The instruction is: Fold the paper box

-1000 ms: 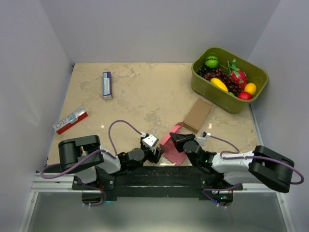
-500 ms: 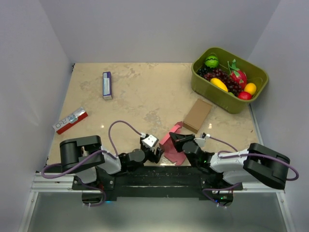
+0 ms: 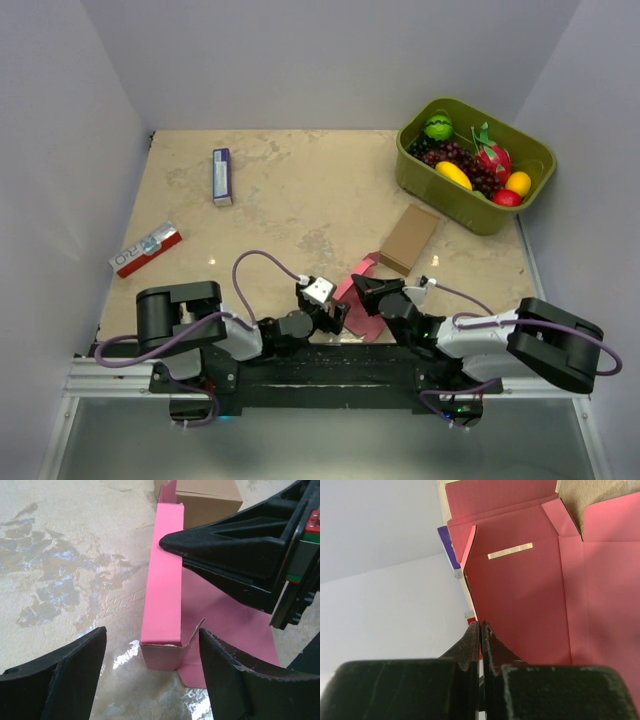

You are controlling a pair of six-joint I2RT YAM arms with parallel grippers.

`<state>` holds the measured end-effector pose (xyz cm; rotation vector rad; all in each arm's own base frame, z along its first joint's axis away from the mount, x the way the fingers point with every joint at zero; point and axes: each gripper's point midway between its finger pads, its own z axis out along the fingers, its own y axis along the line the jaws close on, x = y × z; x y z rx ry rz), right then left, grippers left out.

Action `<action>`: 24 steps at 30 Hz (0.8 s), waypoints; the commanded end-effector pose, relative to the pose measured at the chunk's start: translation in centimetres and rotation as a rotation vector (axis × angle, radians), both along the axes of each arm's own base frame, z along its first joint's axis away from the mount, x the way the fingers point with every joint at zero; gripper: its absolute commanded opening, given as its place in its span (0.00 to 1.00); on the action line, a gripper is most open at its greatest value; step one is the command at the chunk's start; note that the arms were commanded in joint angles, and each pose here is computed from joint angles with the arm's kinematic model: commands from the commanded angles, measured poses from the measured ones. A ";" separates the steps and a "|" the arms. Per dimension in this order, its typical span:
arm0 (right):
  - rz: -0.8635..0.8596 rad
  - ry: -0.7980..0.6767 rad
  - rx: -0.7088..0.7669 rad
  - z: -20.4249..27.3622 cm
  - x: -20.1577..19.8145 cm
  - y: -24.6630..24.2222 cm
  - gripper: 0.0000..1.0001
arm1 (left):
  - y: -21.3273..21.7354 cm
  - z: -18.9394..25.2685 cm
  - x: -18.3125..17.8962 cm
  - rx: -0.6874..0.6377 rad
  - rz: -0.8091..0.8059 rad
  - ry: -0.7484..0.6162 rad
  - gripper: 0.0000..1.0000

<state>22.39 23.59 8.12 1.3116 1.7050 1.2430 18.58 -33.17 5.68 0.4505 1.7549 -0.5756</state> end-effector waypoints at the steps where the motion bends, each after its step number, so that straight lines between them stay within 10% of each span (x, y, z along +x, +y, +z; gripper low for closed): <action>1: -0.003 0.144 -0.302 -7.4 -2.3 -4.5 0.00 | 0.0 1.0 1.5 -0.039 0.113 -0.019 0.77; 24: -0.011 0.104 -0.367 -5.0 -1.8 -4.5 0.00 | 1.3 -2.2 2.2 0.187 0.167 -0.030 0.40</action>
